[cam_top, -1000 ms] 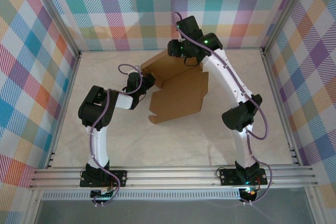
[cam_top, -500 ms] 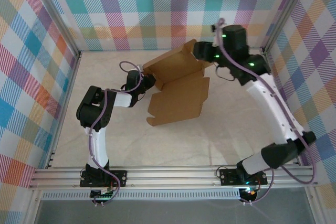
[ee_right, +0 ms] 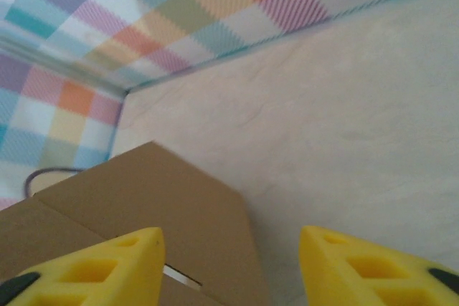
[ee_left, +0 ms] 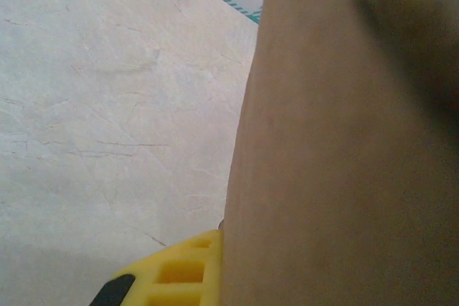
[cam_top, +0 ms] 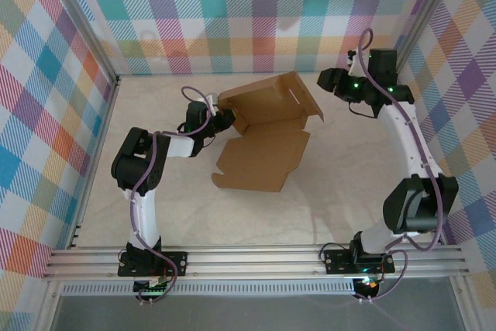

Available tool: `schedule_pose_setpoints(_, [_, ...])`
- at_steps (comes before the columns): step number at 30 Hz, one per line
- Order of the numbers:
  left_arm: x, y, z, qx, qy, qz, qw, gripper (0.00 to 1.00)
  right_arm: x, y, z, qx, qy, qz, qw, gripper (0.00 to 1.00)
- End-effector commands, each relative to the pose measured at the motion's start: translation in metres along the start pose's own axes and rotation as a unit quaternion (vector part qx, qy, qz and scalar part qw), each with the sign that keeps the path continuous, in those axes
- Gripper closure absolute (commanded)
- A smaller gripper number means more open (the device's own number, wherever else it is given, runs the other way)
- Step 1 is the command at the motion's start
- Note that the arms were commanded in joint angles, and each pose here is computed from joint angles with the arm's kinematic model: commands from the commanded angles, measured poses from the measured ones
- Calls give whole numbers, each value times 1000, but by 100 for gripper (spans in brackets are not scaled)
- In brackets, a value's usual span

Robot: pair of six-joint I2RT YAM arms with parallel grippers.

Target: Fold the paper box

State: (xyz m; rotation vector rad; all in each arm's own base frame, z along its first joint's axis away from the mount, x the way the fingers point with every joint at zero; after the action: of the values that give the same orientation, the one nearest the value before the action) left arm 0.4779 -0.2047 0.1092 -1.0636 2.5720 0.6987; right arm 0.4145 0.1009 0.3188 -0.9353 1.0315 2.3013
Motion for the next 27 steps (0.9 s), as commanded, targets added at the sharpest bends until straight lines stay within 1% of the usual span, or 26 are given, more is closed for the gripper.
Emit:
schedule_pose_setpoints(1, [-22,6,-28,24,-12,-22,999,100,-4,-7,36,-116,38,12,992,58])
schedule_pose_setpoints(2, [-22,5,-27,16,-4,-21,1000,100,-1,-9,40,-120,47,19,991,60])
schedule_pose_setpoints(6, [-24,2,-26,3,6,-18,1000,100,8,-13,53,-130,73,24,988,63])
schedule_pose_setpoints(11, [-22,-2,-13,-31,24,-12,999,100,17,-16,58,-115,85,30,989,70])
schedule_pose_setpoints(14, [-22,-4,-12,-32,35,-8,999,100,27,-23,59,-104,95,48,989,71])
schedule_pose_setpoints(21, [-19,-7,-12,-38,43,3,998,100,47,-42,66,-66,147,82,983,71])
schedule_pose_setpoints(25, [-17,-7,-10,-42,41,8,998,100,61,-56,59,-28,167,113,979,70])
schedule_pose_setpoints(27, [-16,-6,-10,-46,37,10,998,100,65,-60,52,-8,172,117,978,69])
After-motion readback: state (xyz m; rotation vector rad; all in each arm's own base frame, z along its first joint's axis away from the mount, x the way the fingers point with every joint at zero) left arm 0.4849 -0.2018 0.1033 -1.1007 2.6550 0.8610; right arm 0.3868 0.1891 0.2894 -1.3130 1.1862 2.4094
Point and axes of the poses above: each hand's point on the last joint's axis, 136 mm out from that joint toward the fingers, its own y axis back along the fingers, its own z axis along the line the jaws close on, x = y × z, the point moved 3 cm from there along y, back along the fingers, and after that the axes turned 14 degrees about y, right-handed, at the moved point
